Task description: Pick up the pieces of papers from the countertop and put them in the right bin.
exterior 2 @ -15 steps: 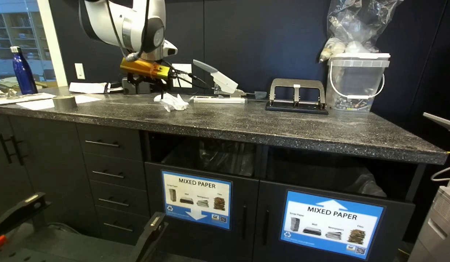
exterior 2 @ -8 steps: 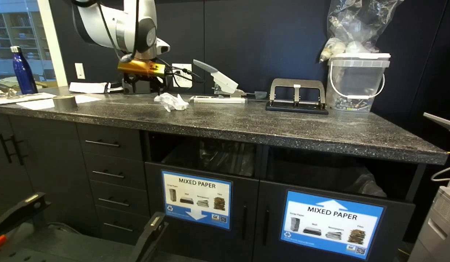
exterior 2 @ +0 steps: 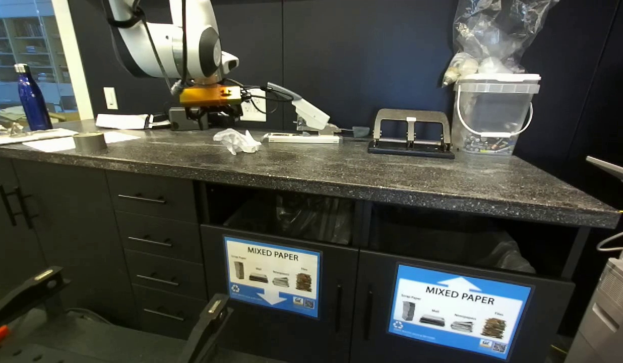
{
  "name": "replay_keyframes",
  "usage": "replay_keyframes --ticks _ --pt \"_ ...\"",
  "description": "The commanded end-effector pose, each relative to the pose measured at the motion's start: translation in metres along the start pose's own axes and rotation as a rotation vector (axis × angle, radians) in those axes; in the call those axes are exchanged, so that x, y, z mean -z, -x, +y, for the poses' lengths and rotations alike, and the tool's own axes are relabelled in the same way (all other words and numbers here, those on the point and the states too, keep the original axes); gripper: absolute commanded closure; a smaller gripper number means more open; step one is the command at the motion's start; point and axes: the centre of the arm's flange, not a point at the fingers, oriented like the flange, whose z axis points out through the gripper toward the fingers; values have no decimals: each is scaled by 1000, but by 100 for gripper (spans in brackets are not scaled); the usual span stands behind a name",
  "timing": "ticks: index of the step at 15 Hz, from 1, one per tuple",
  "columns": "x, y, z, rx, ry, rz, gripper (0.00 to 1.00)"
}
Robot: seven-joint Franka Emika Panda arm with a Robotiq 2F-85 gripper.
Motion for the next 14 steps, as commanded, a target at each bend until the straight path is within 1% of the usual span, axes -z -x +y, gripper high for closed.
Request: replay_keyframes --ticks 1,7,9,11,12,13,14 --pt "-23 -4 8 45 47 46 0" --pt "-47 -8 38 32 81 101 0" --pt "-52 -14 50 22 90 109 0" --pt "-63 -12 58 28 97 100 0" --pt "-65 -12 62 28 100 102 25" --pt "-71 -9 64 36 105 99 25" --pt "-76 -7 67 41 108 94 32"
